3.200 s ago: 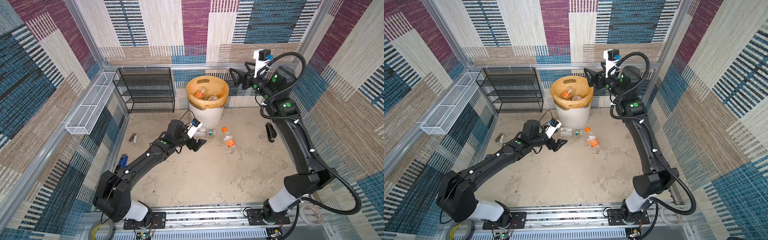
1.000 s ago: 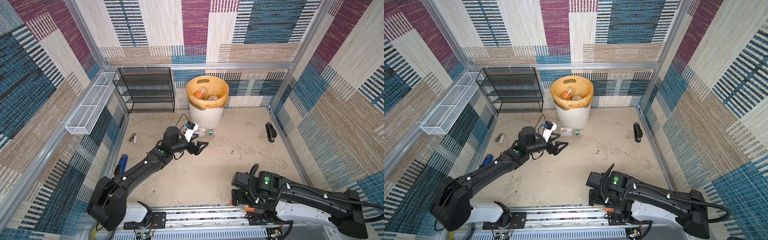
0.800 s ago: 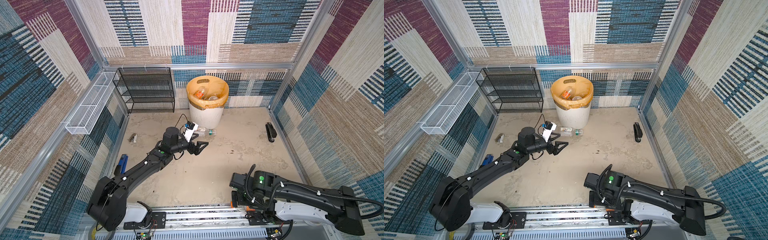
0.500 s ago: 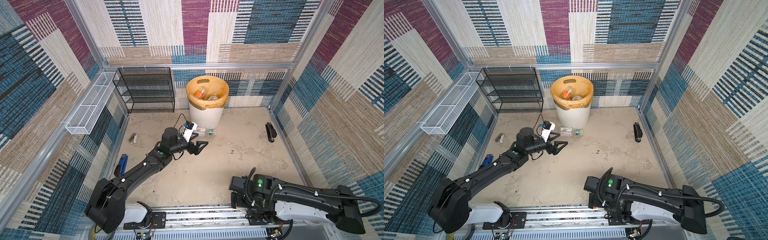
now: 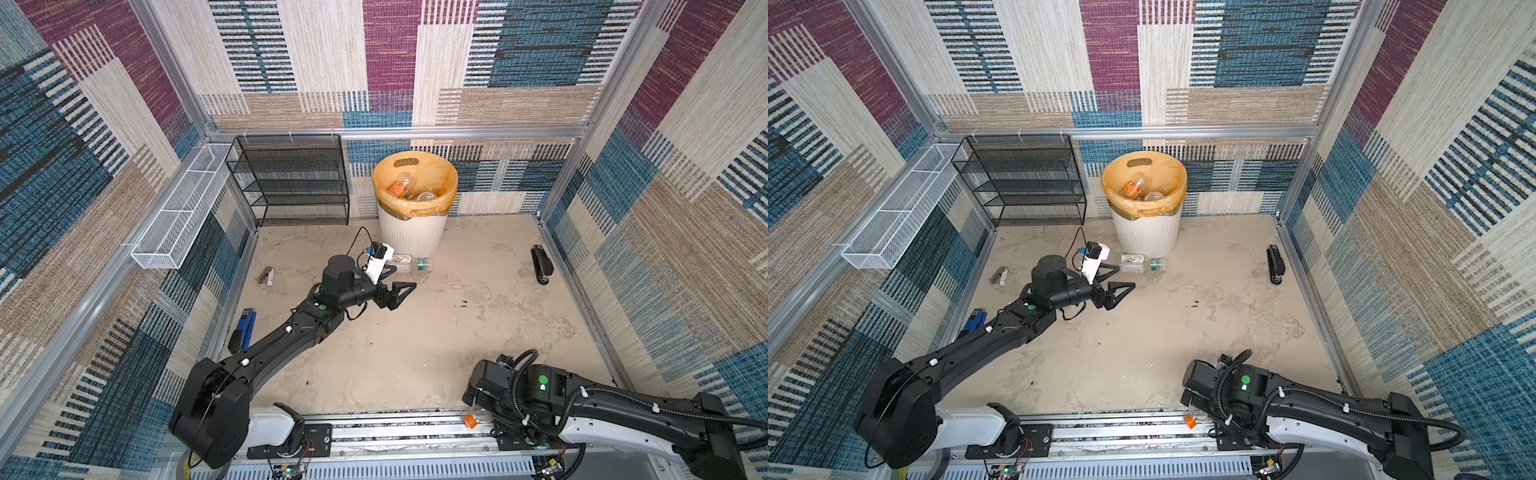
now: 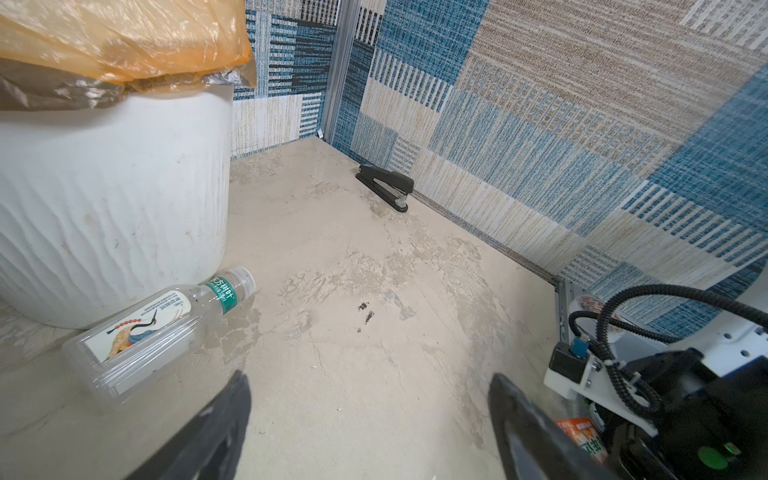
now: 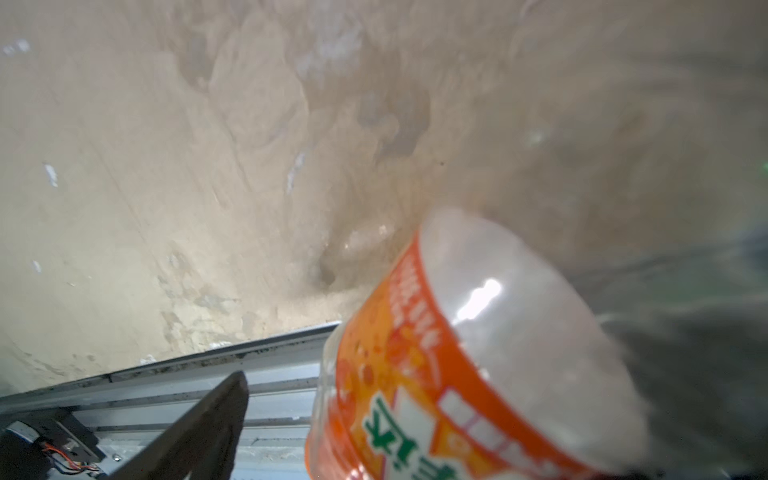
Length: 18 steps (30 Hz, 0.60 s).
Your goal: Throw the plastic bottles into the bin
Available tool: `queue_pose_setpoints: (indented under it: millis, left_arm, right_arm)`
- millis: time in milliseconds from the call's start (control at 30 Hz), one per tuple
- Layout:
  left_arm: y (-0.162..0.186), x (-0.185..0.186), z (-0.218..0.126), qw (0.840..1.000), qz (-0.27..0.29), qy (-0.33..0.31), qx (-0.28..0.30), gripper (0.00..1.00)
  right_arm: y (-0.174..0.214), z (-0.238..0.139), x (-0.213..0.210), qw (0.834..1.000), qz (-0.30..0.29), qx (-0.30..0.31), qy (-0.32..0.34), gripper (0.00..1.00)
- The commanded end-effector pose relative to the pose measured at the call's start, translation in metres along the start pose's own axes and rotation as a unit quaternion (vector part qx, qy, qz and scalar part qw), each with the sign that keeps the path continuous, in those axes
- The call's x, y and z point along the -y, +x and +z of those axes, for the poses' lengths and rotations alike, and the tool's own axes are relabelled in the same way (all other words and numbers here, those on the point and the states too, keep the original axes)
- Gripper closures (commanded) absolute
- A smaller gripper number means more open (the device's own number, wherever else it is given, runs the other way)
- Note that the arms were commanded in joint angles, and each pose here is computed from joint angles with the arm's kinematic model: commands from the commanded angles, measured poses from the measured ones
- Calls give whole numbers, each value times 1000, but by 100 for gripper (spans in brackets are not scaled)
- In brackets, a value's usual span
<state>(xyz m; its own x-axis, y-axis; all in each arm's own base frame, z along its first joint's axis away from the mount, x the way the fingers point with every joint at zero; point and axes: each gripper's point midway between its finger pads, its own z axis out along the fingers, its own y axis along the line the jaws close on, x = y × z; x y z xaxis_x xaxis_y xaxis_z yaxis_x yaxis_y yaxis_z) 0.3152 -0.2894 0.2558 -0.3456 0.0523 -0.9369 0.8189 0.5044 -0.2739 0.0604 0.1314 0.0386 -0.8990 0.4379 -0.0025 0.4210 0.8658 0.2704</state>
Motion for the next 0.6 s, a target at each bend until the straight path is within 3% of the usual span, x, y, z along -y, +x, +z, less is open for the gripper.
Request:
queue_pose_setpoints:
  millis: [0, 367, 567]
  left_arm:
    - [-8, 2, 0, 1000, 3, 5, 10, 10]
    - [-3, -1, 0, 1000, 0, -1, -1, 12]
    - [1, -5, 0, 1000, -5, -7, -7, 13]
  right_arm:
    - [-14, 4, -11, 999, 28, 36, -28, 1]
    - [-49, 17, -35, 995, -43, 87, 10, 0]
    - [-54, 27, -42, 995, -61, 80, 7, 32]
